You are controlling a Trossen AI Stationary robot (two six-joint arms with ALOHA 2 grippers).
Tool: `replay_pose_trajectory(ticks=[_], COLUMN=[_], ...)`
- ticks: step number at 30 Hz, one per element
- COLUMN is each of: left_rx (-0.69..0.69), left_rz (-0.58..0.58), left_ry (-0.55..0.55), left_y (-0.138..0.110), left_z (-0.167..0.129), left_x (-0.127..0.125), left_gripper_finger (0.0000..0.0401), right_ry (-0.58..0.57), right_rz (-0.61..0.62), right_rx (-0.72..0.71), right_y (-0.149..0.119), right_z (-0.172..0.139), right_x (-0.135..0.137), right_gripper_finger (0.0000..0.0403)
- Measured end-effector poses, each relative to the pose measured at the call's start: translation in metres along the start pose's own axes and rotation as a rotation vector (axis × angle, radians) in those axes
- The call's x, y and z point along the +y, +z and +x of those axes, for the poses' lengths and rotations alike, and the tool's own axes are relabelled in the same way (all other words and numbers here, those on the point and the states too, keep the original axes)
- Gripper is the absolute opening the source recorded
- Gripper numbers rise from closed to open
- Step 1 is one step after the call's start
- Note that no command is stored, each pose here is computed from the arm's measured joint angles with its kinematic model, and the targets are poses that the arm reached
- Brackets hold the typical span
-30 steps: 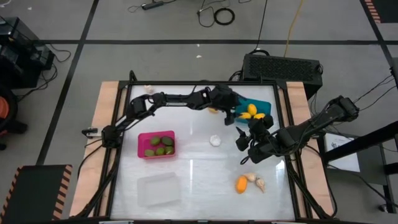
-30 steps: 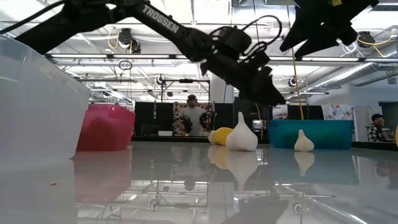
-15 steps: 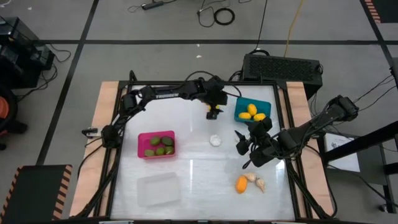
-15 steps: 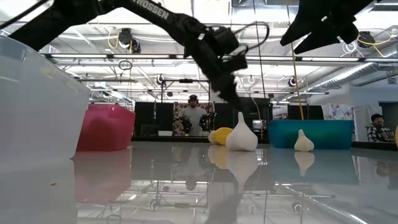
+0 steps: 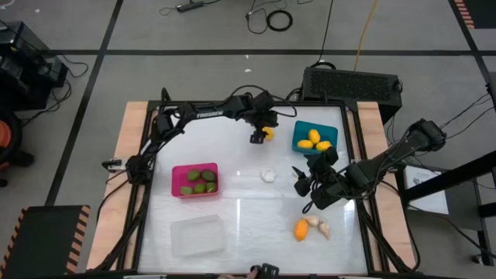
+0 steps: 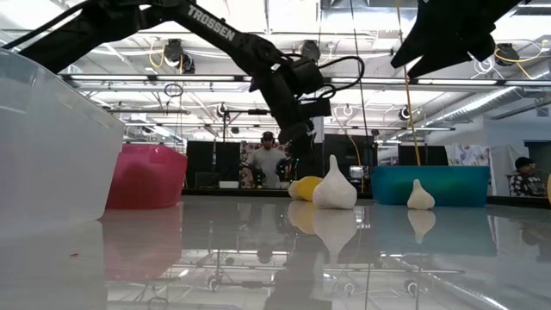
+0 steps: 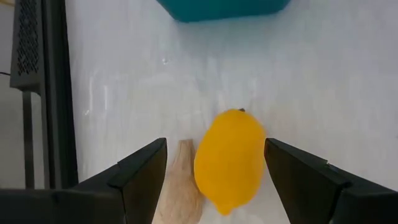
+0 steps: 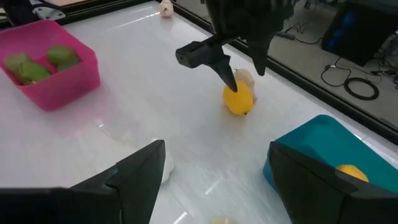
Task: Sort produce into baskets
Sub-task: Put the lemon into the blue bin
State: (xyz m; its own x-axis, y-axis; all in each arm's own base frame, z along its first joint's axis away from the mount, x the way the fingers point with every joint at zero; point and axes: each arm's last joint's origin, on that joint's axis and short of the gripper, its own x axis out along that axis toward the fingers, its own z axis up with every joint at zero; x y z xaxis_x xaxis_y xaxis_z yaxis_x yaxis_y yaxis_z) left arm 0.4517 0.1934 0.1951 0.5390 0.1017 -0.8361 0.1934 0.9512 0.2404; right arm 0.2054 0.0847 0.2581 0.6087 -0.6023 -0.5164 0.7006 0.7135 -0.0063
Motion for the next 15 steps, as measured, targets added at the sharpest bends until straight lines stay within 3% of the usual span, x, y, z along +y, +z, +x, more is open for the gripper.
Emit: replay_pose_trajectory(ticks=[15], left_rx=[0.057], left_rz=[-0.019], left_ry=[-0.037], left_y=[-0.013], left_z=[0.025], left_x=[-0.002], left_gripper_finger=[0.0276], right_ry=[0.028], right_rz=[0.037], right_rx=[-0.017], right_y=[0.002], right_z=[0.0], right_x=[0.004], right_gripper_finger=[0.0279])
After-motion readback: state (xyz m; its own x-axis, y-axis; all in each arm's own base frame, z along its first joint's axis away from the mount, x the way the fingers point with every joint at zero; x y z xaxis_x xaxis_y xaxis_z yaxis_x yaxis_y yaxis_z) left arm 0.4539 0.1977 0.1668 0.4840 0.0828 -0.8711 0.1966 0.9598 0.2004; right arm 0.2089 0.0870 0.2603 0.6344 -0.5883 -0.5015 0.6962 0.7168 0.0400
